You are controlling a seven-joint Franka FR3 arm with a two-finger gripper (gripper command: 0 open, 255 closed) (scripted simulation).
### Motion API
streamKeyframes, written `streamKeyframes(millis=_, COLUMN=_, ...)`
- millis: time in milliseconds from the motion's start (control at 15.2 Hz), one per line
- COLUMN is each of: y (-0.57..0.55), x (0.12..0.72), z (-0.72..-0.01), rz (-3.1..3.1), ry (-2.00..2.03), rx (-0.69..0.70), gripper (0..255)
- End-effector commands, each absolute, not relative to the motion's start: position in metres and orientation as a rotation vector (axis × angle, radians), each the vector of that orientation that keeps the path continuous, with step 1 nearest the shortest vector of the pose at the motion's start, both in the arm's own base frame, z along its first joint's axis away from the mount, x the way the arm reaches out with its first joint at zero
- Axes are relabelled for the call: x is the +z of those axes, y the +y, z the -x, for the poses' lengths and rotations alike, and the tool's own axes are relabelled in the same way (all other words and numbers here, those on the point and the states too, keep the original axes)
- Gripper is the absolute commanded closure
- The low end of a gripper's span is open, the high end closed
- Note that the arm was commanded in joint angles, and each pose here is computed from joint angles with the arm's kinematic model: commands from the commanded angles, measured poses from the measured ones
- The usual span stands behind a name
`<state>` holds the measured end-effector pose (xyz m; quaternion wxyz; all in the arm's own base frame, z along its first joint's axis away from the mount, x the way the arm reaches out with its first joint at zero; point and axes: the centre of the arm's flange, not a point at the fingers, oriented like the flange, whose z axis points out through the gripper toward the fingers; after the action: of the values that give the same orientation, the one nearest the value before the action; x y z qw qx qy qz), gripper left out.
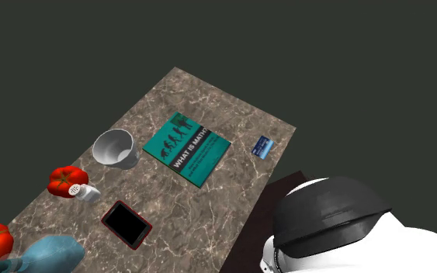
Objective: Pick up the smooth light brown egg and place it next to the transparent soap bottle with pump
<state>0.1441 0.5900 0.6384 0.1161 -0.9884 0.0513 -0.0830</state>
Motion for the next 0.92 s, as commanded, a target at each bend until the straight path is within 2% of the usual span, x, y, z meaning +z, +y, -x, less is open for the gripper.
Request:
streamKeyframes(millis=0, y=0.59, x=0.627, z=-0.145, rz=2.894, ry=0.151, rx=-0.243, gripper=255)
streamKeyframes(millis=858, y=0.59, x=0.559, z=-0.145, rz=2.894, ry=0.151, rx=-0.243, gripper=255)
